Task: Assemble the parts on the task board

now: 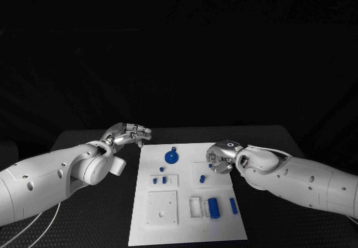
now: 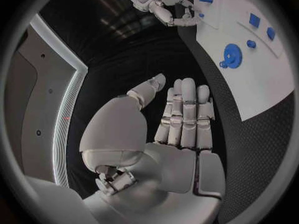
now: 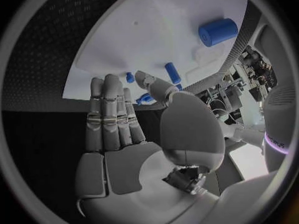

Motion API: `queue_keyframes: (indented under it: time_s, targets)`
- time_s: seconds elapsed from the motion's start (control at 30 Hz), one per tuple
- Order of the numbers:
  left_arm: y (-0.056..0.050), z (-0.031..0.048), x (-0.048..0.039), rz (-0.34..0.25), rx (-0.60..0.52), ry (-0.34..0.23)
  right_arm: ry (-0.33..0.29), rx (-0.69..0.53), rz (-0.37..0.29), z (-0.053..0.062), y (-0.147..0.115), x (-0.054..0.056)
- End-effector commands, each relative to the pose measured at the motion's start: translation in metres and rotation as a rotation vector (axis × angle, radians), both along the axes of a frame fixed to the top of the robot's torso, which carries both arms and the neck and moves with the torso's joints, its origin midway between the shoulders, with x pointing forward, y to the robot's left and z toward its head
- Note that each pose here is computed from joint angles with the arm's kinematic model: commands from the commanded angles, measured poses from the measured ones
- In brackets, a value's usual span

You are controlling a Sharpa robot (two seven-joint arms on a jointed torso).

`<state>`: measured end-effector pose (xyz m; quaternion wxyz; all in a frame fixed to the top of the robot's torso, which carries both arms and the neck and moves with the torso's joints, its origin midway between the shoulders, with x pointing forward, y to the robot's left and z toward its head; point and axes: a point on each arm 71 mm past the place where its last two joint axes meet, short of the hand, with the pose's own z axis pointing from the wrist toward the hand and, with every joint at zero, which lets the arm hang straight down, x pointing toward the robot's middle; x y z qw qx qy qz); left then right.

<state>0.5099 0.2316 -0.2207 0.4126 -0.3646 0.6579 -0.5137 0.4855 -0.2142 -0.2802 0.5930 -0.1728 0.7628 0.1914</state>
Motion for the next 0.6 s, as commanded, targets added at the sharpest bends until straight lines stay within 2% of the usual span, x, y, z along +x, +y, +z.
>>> queue_keyframes:
  time_s: [0.03, 0.37, 0.6]
  targets:
    - [-0.001, 0.0016, -0.0003, -0.014, -0.026, -0.004, -0.026, -0.027, 0.011, -0.001, 0.002, 0.000]
    - [-0.003, 0.0014, -0.0006, -0.019, -0.027, -0.001, -0.016, -0.051, 0.022, -0.010, 0.006, -0.001]
    - [-0.003, 0.0013, -0.0009, -0.020, -0.026, 0.003, -0.032, -0.076, 0.030, -0.012, 0.008, -0.002]
